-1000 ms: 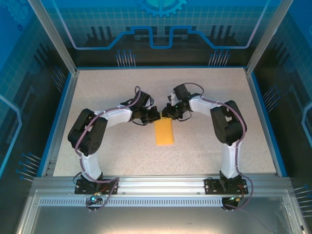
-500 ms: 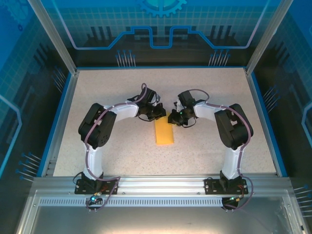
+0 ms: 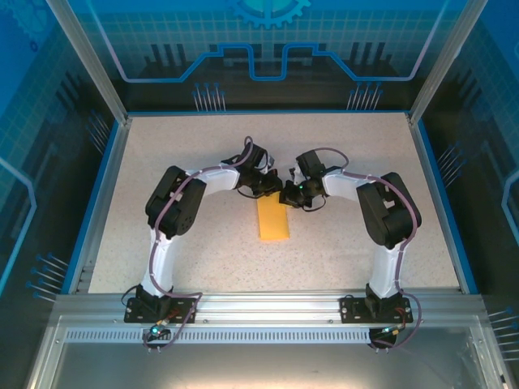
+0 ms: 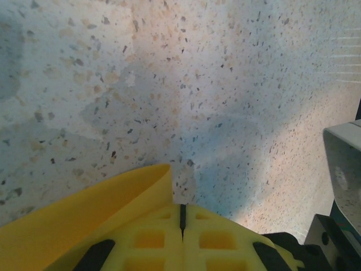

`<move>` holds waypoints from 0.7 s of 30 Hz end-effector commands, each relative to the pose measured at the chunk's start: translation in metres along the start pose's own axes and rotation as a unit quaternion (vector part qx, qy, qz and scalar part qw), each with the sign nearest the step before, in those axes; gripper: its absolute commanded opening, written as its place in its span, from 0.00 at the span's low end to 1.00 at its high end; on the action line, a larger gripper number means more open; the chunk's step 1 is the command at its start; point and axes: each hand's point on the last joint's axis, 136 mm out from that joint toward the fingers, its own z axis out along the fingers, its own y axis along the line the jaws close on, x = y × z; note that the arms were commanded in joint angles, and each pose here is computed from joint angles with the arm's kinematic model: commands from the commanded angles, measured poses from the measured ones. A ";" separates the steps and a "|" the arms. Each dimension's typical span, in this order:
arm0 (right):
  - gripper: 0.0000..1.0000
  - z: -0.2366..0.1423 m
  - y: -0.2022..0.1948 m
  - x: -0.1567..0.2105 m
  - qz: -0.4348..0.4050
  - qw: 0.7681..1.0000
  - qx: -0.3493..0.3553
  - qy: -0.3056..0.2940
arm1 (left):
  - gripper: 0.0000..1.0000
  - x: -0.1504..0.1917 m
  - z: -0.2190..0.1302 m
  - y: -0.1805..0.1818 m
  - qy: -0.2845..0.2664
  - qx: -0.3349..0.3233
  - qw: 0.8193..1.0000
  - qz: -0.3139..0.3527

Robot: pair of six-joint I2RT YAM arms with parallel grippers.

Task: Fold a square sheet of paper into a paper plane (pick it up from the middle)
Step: First fold in half a square sheet of paper at the center of the table.

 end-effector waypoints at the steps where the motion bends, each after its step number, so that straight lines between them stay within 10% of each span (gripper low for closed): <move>1: 0.10 0.008 -0.014 0.002 0.021 1.000 0.008 0.010 | 0.00 0.007 0.007 -0.001 0.023 0.003 1.000 0.003; 21: 0.11 -0.007 -0.013 0.081 0.016 0.995 -0.043 0.085 | 0.00 0.013 0.020 0.035 0.027 -0.054 0.998 -0.007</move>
